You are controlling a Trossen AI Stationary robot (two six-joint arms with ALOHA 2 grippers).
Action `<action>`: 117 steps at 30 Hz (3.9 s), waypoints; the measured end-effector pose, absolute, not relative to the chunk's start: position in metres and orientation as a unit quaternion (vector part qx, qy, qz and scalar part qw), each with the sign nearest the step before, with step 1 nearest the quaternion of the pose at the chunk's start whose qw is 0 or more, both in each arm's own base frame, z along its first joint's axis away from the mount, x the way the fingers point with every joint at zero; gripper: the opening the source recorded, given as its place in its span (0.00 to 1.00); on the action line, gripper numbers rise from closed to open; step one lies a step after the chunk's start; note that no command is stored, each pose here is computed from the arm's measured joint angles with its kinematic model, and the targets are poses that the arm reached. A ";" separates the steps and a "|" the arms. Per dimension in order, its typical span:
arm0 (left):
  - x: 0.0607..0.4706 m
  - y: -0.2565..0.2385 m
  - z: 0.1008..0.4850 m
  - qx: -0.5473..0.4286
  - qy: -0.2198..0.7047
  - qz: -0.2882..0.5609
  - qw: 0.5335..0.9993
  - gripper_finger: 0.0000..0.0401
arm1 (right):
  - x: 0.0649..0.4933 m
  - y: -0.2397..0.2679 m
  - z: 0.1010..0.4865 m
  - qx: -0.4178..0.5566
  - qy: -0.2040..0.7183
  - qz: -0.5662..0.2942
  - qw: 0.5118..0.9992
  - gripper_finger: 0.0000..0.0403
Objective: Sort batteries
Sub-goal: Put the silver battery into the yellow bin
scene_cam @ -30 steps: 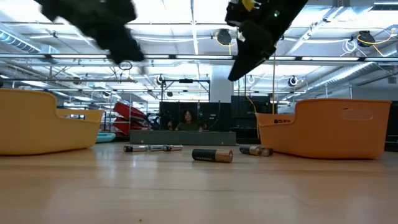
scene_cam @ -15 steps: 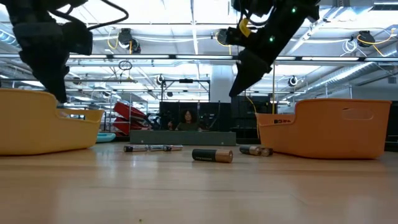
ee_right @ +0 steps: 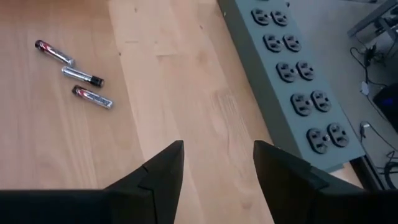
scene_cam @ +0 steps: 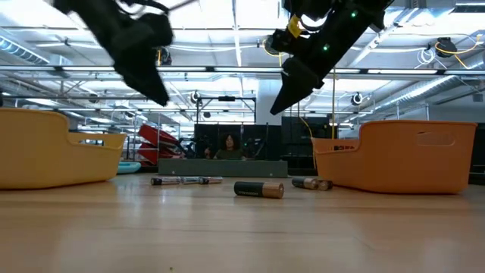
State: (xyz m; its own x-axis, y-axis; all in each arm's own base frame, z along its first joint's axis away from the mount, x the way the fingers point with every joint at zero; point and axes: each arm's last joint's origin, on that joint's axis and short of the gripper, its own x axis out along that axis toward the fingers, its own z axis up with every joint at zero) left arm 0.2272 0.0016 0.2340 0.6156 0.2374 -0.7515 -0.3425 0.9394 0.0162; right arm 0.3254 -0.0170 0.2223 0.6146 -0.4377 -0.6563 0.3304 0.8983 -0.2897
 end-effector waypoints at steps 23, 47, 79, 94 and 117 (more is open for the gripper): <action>0.296 -0.003 0.140 -0.089 0.578 0.098 0.805 0.43 | 0.326 -0.017 0.223 -0.054 0.376 -0.221 0.898 0.46; 0.298 0.002 0.144 -0.073 0.561 0.077 0.821 0.43 | 0.326 -0.017 0.223 -0.054 0.376 -0.221 0.898 0.46; 0.285 -0.008 0.179 0.058 0.571 0.140 0.807 0.05 | 0.338 -0.017 0.202 -0.057 0.389 -0.220 0.893 0.46; 0.167 -0.049 0.211 -0.098 0.643 0.204 0.732 0.20 | 0.339 -0.017 0.203 -0.057 0.383 -0.220 0.895 0.46; 0.250 0.004 0.226 -0.015 0.485 0.198 0.851 0.44 | 0.340 -0.011 0.204 -0.060 0.374 -0.210 0.901 0.46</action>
State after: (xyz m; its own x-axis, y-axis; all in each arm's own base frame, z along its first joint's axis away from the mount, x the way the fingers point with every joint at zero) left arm 0.2502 0.0042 0.2260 0.4504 0.3227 -0.8325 -0.3512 0.9213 0.1671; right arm 0.3401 -0.0113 0.2045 0.6315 -0.4232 -0.6496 0.3341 0.9046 -0.2645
